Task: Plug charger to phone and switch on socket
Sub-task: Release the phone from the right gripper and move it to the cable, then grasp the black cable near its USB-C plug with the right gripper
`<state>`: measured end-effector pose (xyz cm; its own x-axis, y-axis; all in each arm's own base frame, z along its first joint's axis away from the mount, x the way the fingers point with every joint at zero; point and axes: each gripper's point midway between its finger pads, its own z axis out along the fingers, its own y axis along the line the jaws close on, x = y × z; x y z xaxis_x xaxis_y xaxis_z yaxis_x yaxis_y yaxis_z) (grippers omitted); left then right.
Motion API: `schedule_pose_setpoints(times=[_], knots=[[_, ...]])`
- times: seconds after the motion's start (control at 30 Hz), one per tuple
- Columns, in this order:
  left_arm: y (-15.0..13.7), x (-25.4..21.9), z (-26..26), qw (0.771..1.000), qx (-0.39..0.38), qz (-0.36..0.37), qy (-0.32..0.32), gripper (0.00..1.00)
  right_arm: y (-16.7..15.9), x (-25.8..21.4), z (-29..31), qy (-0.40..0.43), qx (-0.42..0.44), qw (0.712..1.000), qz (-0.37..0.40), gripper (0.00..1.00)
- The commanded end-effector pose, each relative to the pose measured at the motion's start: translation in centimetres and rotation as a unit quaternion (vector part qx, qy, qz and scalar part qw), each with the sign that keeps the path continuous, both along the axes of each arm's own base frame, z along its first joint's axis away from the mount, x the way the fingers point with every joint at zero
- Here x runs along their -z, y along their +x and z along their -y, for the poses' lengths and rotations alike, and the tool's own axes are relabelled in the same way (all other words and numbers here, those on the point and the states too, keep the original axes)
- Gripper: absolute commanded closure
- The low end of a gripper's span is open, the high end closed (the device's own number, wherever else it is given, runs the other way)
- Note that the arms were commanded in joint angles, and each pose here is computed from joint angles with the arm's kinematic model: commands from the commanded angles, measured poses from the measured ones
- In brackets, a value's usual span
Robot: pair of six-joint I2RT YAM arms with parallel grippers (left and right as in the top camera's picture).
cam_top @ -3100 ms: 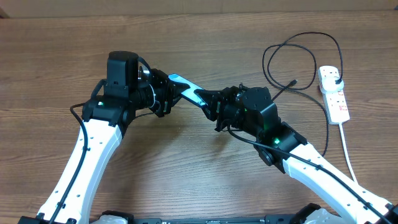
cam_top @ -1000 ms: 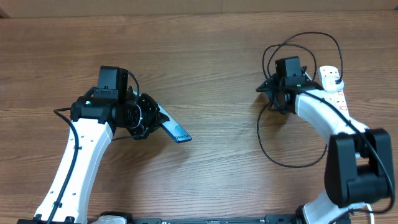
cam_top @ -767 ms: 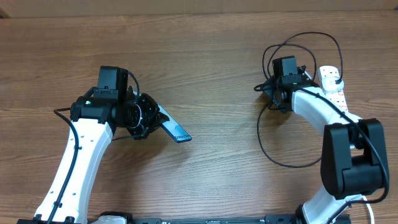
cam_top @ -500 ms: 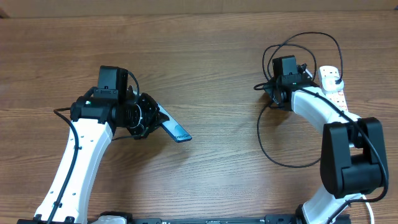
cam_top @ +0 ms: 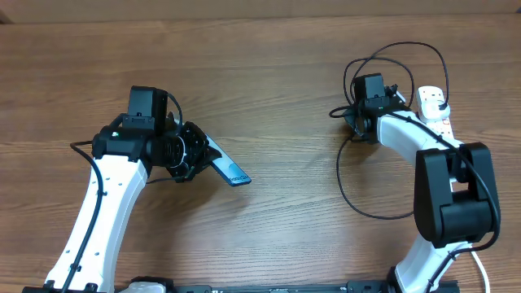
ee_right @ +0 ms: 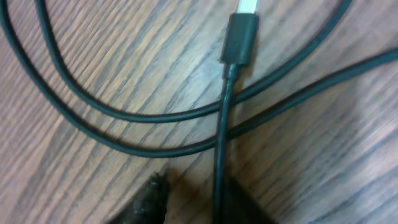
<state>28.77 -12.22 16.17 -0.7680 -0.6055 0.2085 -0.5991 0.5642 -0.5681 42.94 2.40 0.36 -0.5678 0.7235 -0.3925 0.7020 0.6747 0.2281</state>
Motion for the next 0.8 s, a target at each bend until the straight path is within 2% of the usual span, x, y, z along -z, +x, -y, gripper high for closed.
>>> schedule_pose_setpoints(times=[0.0,0.07,0.27,0.43,0.5,0.6,0.7,0.77], knots=[[0.2,-0.9,0.5,1.000,0.017,0.017,-0.013,0.96,-0.4,1.1,-0.7,0.016,-0.030,0.999,-0.021,0.87],[0.2,-0.9,0.5,1.000,0.016,0.018,-0.013,0.96,-0.2,0.5,-1.5,0.029,-0.054,0.998,-0.021,0.96],[0.2,-0.9,0.5,1.000,0.016,0.018,-0.013,0.96,-0.2,-3.1,-2.4,0.043,-0.074,0.996,-0.018,0.96],[0.4,-1.0,0.6,1.000,0.017,0.023,-0.013,0.96,-1.6,-6.5,-4.8,0.077,-0.117,0.990,-0.023,0.96],[0.6,-1.1,0.6,0.999,0.017,0.029,-0.014,0.96,-2.6,-7.0,-6.6,0.092,-0.150,0.984,-0.032,0.96],[0.8,-1.1,0.6,0.999,0.017,0.032,-0.014,0.96,-5.7,-6.0,-9.0,0.085,-0.183,0.976,-0.087,0.96],[0.7,-1.1,0.6,0.999,0.017,0.030,-0.014,0.96,-8.2,-5.2,-10.5,0.061,-0.209,0.968,-0.122,0.96],[0.7,-1.1,0.6,0.999,0.017,0.030,-0.014,0.96,-9.6,-4.5,-11.3,0.041,-0.226,0.963,-0.140,0.92]])
